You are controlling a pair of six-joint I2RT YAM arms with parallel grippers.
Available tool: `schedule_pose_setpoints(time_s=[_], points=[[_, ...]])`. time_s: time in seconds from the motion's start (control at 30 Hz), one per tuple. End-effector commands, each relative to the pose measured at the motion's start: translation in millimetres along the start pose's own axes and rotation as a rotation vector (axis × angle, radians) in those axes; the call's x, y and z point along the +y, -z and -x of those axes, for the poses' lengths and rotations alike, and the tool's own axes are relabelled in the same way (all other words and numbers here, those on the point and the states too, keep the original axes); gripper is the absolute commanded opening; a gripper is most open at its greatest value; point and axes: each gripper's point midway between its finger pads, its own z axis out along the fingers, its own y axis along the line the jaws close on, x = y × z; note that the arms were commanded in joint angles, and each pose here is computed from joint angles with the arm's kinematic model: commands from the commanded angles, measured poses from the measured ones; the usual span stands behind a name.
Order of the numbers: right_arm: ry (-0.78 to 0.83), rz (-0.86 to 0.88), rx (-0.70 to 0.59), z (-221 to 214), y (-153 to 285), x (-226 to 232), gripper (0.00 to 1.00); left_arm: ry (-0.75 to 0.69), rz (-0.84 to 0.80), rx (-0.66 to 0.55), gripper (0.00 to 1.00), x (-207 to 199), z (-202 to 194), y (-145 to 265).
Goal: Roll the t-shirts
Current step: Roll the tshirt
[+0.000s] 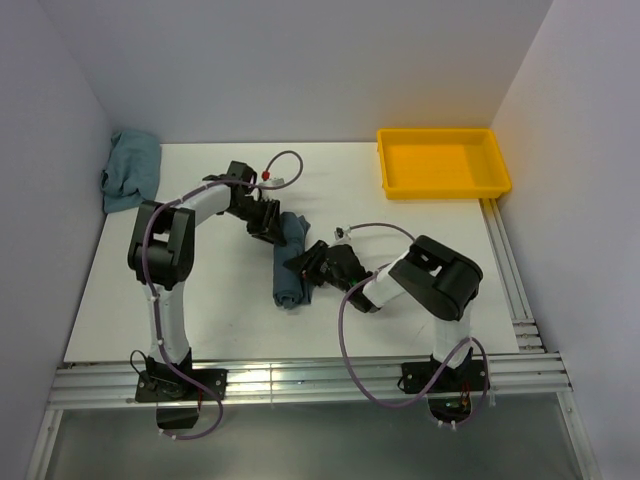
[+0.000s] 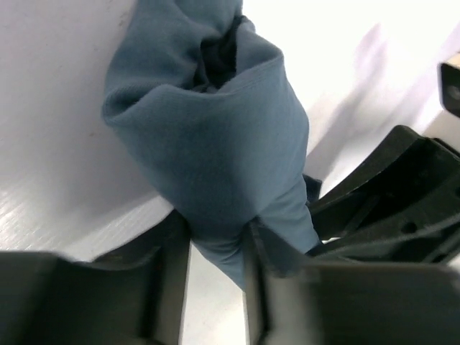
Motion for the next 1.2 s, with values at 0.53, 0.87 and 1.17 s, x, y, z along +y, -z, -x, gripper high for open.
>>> schedule_pose_setpoints(time_s=[0.53, 0.87, 1.17], points=[[0.487, -0.615, -0.135, 19, 35, 5, 0.64, -0.123, 0.399, 0.061, 0.02, 25, 8, 0], [0.660, -0.677, -0.208, 25, 26, 53, 0.62, -0.124, 0.416, 0.076, 0.04, 19, 9, 0], [0.700, -0.732, -0.168, 13, 2, 32, 0.57, -0.113, 0.419, 0.094, 0.05, 20, 10, -3]])
